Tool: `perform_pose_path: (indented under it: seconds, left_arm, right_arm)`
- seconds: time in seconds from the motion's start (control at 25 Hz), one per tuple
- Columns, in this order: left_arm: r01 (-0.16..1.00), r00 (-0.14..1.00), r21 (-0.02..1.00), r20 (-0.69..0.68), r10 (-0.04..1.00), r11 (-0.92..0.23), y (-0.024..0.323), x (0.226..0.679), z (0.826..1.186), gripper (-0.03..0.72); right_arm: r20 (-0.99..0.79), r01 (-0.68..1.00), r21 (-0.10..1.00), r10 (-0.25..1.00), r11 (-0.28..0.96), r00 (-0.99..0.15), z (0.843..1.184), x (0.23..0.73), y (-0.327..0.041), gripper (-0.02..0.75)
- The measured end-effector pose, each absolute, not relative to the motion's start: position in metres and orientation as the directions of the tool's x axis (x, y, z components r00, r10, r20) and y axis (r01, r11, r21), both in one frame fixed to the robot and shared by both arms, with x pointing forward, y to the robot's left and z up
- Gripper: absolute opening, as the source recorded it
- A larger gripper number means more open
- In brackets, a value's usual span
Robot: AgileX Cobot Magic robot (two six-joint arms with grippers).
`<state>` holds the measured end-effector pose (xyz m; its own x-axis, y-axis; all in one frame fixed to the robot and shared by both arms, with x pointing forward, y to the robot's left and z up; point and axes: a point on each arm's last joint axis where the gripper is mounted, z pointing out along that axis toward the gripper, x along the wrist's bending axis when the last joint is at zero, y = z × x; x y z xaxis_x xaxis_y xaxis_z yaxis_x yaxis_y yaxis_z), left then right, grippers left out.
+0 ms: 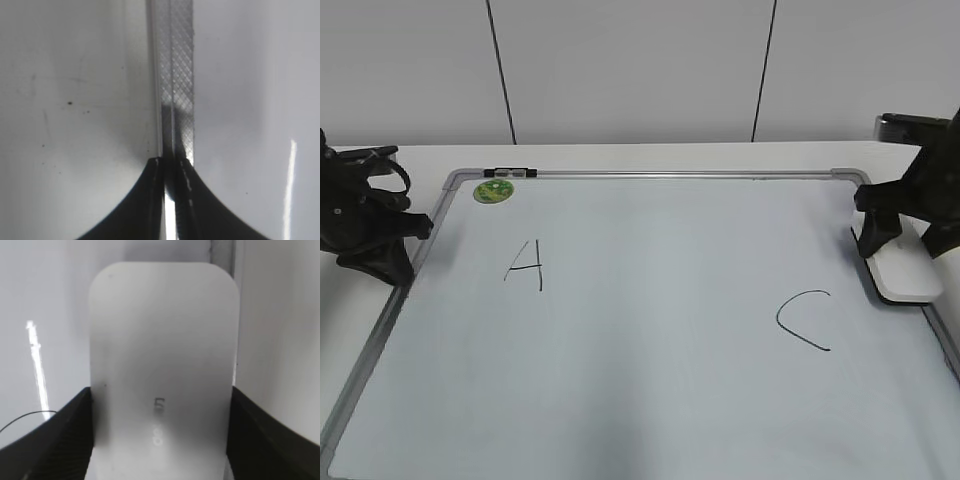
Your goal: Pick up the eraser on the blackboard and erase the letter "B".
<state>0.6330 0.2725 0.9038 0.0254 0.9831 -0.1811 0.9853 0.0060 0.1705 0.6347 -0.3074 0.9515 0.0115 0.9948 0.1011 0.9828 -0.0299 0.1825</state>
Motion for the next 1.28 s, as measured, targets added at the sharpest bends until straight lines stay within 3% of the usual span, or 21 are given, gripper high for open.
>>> perform_pose_path:
  seconds: [0.4,0.56,0.68,0.92,1.0,1.12,1.28]
  left_arm:
    - [0.985,0.025,0.171,-0.181,0.983,0.006,0.273,0.633,0.904,0.025]
    - [0.985,0.025,0.171,-0.181,0.983,0.006,0.273,0.633,0.904,0.025]
    - [0.985,0.025,0.171,-0.181,0.983,0.006,0.273,0.633,0.904,0.025]
    - [0.985,0.025,0.171,-0.181,0.983,0.006,0.273,0.633,0.904,0.035]
    - [0.985,0.028,0.171,-0.181,0.983,0.004,0.272,0.633,0.904,0.064]
    - [0.987,0.035,0.161,-0.185,0.982,-0.005,0.271,0.636,0.907,0.173]
    - [0.985,0.052,0.174,-0.195,0.979,-0.018,0.27,0.647,0.925,0.396]
  right_arm:
    - [0.1,0.993,0.116,0.995,-0.022,0.011,0.934,0.634,-0.308,0.533]
    - [0.1,0.993,0.113,0.995,-0.023,0.012,0.934,0.634,-0.308,0.596]
    - [0.103,0.995,0.093,0.995,-0.019,0.01,0.937,0.634,-0.308,0.636]
    - [0.114,0.998,0.06,0.993,0.0,-0.007,0.97,0.642,-0.307,0.641]
    - [0.113,0.996,0.091,0.993,0.01,-0.02,0.988,0.645,-0.307,0.638]
    - [0.111,0.989,0.147,0.993,0.021,-0.038,1.013,0.646,-0.307,0.623]
    - [0.106,0.98,0.195,0.993,0.029,-0.051,1.039,0.641,-0.306,0.608]
